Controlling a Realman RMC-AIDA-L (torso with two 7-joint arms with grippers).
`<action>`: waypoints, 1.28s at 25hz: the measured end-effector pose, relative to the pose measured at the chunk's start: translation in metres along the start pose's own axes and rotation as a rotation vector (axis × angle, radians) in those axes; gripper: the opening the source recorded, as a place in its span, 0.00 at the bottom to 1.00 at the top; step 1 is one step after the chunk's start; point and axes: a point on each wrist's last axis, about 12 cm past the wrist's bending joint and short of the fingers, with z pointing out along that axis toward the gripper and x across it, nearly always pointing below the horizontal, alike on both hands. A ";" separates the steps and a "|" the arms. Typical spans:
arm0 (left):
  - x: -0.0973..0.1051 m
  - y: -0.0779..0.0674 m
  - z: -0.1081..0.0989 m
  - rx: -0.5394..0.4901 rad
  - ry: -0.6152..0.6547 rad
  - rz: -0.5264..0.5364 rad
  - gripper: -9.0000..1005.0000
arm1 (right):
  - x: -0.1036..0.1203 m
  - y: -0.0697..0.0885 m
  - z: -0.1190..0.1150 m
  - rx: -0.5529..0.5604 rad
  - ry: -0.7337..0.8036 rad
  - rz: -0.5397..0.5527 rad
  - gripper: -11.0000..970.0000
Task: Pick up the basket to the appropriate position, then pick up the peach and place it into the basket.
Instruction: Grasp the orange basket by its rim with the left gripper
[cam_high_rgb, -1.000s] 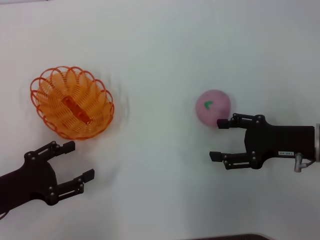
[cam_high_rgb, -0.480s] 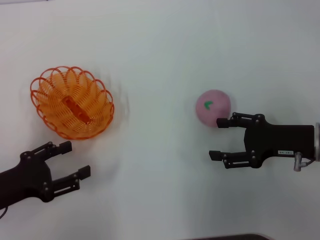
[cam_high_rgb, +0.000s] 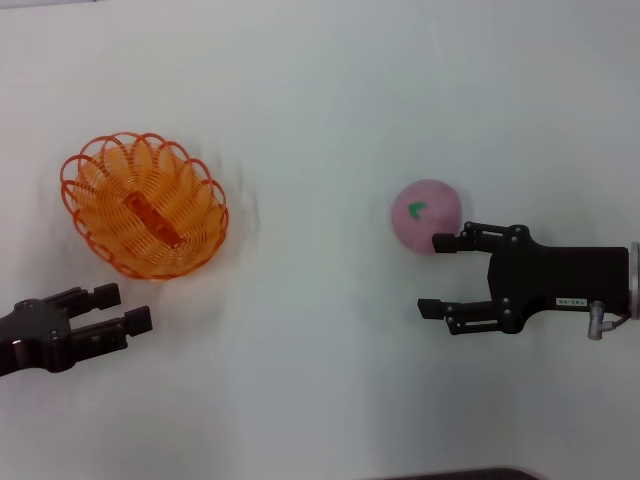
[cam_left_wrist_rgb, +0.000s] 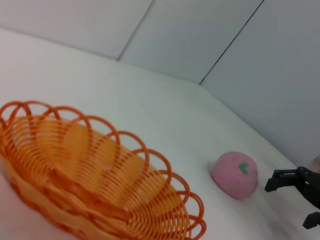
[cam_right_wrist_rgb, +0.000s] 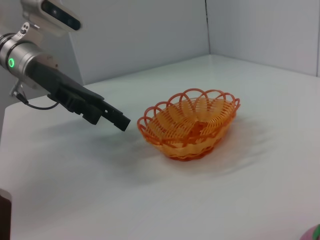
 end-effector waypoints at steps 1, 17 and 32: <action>-0.002 0.001 0.000 0.002 0.008 -0.006 0.82 | 0.000 0.000 0.000 -0.001 -0.001 -0.001 0.91; -0.066 0.025 -0.009 -0.163 0.144 -0.077 0.82 | -0.005 0.000 0.004 -0.021 -0.011 -0.011 0.91; -0.153 0.029 0.017 -0.310 0.342 0.128 0.82 | -0.007 0.000 0.004 -0.031 -0.017 -0.018 0.91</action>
